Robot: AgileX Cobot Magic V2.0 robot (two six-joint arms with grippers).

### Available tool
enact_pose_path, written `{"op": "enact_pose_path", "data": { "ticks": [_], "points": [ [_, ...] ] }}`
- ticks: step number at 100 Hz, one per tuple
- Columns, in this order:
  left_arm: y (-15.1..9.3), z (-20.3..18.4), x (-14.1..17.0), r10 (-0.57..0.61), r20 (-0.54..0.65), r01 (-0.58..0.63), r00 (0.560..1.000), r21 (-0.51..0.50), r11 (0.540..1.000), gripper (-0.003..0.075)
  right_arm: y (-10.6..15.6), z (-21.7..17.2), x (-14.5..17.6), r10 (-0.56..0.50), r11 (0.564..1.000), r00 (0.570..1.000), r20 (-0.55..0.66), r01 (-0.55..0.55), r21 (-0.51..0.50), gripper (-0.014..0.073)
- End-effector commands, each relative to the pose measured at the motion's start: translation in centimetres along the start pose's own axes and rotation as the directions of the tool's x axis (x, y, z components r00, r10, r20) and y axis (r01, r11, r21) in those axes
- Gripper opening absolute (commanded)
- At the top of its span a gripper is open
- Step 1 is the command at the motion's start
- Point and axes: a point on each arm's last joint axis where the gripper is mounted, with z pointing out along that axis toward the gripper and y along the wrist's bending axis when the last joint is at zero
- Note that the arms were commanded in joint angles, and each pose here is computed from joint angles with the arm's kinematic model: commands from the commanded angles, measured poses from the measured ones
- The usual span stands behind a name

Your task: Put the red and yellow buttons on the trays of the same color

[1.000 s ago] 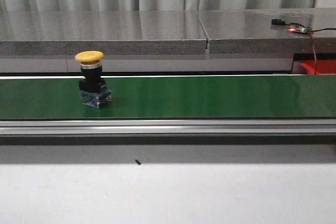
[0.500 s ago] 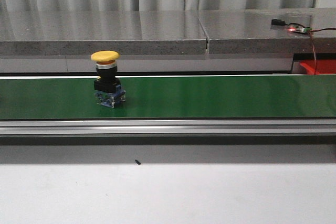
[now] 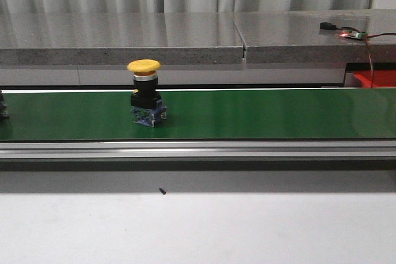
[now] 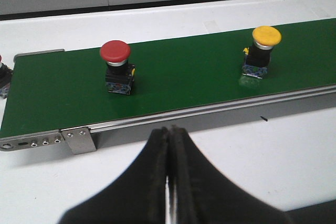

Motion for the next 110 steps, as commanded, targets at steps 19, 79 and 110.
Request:
{"op": "enact_pose_path", "data": {
  "ticks": [19,79,110],
  "points": [
    [-0.1,-0.3,-1.1,-0.001,0.077,0.0,0.997,0.005,1.0,-0.0019,1.6,1.4,-4.9,-0.072,0.993,0.997,0.029,0.075,-0.092,-0.0049],
    [-0.1,-0.3,-1.1,-0.001,0.077,0.0,0.997,0.005,1.0,-0.0019,5.3,7.6,-11.3,-0.189,0.958,0.975,-0.113,0.158,-0.241,0.065],
    [-0.1,-0.3,-1.1,-0.001,0.077,0.0,0.997,0.005,1.0,-0.0018,7.4,11.9,-12.8,-0.298,0.92,0.923,-0.243,0.21,-0.33,0.0645]
  ]
}}
